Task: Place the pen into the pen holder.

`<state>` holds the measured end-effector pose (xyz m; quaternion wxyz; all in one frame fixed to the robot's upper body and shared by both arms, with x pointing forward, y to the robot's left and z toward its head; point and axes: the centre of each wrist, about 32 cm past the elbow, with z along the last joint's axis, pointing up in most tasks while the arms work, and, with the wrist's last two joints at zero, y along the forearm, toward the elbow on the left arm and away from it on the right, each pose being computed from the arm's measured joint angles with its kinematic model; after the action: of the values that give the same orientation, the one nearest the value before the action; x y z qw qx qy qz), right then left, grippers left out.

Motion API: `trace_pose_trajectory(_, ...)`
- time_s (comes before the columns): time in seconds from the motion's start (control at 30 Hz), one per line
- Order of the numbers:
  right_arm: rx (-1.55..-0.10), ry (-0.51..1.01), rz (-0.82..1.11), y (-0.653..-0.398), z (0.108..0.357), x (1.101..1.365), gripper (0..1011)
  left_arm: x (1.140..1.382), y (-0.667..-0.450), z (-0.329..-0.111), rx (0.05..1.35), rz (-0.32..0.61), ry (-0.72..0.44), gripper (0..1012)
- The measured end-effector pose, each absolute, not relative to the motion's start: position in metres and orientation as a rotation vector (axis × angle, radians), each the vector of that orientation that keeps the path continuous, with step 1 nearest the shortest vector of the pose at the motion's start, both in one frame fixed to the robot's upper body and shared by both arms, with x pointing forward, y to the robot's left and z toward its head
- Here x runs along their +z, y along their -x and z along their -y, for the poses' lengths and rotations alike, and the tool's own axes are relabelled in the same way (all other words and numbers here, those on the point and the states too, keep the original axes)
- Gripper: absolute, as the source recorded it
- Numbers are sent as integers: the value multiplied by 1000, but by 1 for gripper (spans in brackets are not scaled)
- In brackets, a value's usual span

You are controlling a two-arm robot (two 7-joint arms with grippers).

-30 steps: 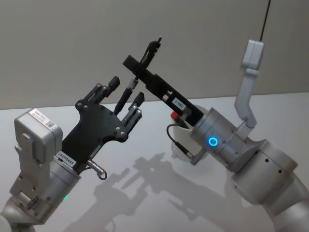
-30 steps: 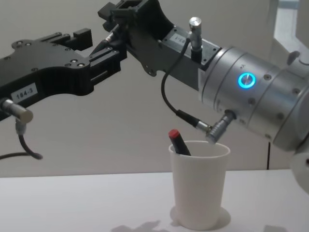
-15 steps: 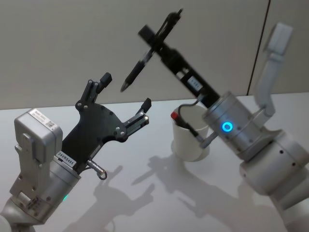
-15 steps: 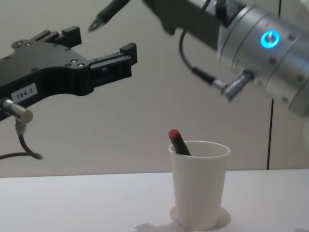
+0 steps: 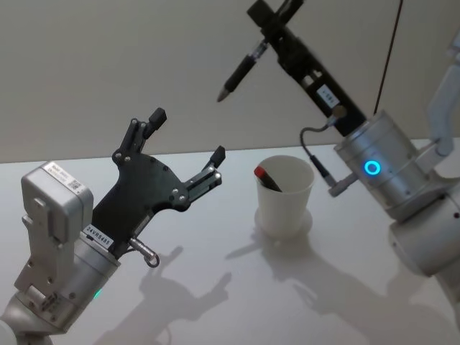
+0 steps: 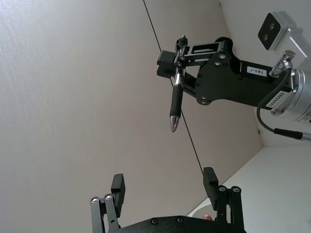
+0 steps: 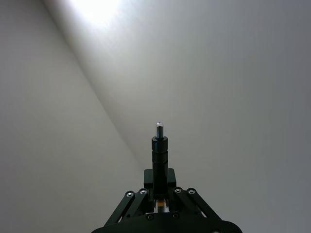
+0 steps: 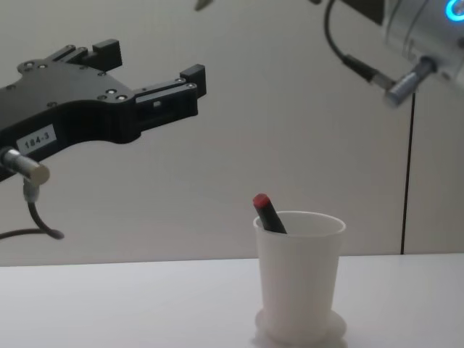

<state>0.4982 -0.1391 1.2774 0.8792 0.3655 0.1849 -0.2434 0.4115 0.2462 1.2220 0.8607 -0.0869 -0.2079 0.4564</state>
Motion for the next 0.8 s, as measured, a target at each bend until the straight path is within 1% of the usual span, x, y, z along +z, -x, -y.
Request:
trace_pose_trajectory(0.4, -671, -672, -232, -492, 161, 1282, 130, 1222, -412, -246, 958, 436, 182, 1001)
trace_pose_trajectory(0.8, -854, -553, -94, -488, 179, 1279, 130, 1222, -412, -246, 958, 436, 182, 1001)
